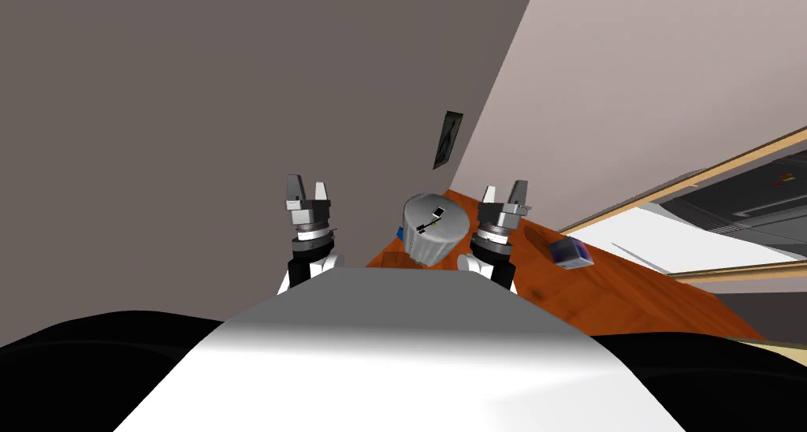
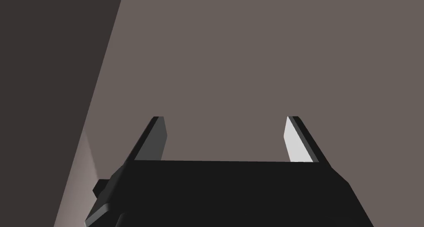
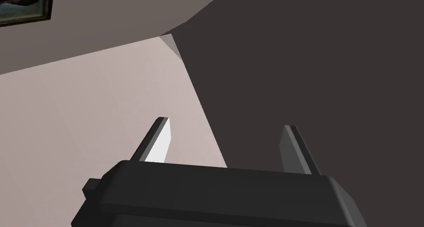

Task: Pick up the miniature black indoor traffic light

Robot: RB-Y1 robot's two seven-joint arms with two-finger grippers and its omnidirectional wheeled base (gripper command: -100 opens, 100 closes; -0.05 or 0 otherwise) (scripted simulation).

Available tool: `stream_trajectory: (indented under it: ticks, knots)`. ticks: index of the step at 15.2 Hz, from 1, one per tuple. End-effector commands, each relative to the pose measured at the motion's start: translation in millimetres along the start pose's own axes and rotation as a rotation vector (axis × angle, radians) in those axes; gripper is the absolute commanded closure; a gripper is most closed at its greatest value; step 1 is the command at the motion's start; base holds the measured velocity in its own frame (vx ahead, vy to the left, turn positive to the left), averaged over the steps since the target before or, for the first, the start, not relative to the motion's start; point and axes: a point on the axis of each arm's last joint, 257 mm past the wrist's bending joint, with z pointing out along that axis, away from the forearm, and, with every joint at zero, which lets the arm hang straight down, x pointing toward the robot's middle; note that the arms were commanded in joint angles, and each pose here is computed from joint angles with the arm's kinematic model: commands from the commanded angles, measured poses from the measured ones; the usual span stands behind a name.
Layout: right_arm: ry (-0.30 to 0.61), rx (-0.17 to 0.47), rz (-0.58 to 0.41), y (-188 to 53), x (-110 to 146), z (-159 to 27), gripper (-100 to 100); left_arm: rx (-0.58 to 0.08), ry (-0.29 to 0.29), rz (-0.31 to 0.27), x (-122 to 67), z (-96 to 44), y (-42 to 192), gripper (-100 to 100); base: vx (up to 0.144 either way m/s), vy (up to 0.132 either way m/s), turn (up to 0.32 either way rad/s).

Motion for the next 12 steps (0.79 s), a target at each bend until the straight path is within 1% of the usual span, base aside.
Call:
stream_trajectory:
  ticks: [1,2,3,5,6,8,9,10,11,12]
  knots:
    - [0.040,0.005,-0.005,-4,10,0.5,-100,0.000,0.000,0.000,0.0,0.0,0,0,0.000,0.000,0.000]
    - [0.070,0.010,-0.009,-8,18,0.6,-100,0.000,0.000,0.000,0.0,0.0,0,0,0.000,0.000,0.020]
    - [0.071,0.010,-0.009,-8,18,0.6,-100,0.000,0.000,0.000,0.0,0.0,0,0,0.000,-0.002,0.021]
    - [0.137,0.023,-0.017,-21,39,-0.2,-100,0.000,0.000,0.000,0.0,0.0,0,0,0.001,-0.003,0.023]
    - [0.143,0.023,-0.019,-21,40,-0.3,-100,0.000,0.000,0.000,0.0,0.0,0,0,0.001,-0.003,0.020]
    - [0.219,0.039,-0.030,-36,67,-3.4,-100,0.000,0.000,0.000,0.0,0.0,0,0,0.001,-0.003,0.027]
    - [0.227,0.039,-0.033,-37,68,-3.8,-100,0.000,0.000,0.000,0.0,0.0,0,0,0.002,-0.003,0.039]
    - [0.272,0.047,-0.043,-46,84,-6.9,-100,0.000,0.000,0.000,0.0,0.0,0,0,0.003,-0.002,0.039]
    - [0.273,0.047,-0.044,-46,85,-6.9,-100,0.000,0.000,0.000,0.0,0.0,0,0,0.003,-0.003,0.026]
    - [0.323,0.055,-0.057,-55,102,-11.3,-100,0.000,0.000,0.000,0.0,0.0,0,0,0.003,-0.003,0.029]
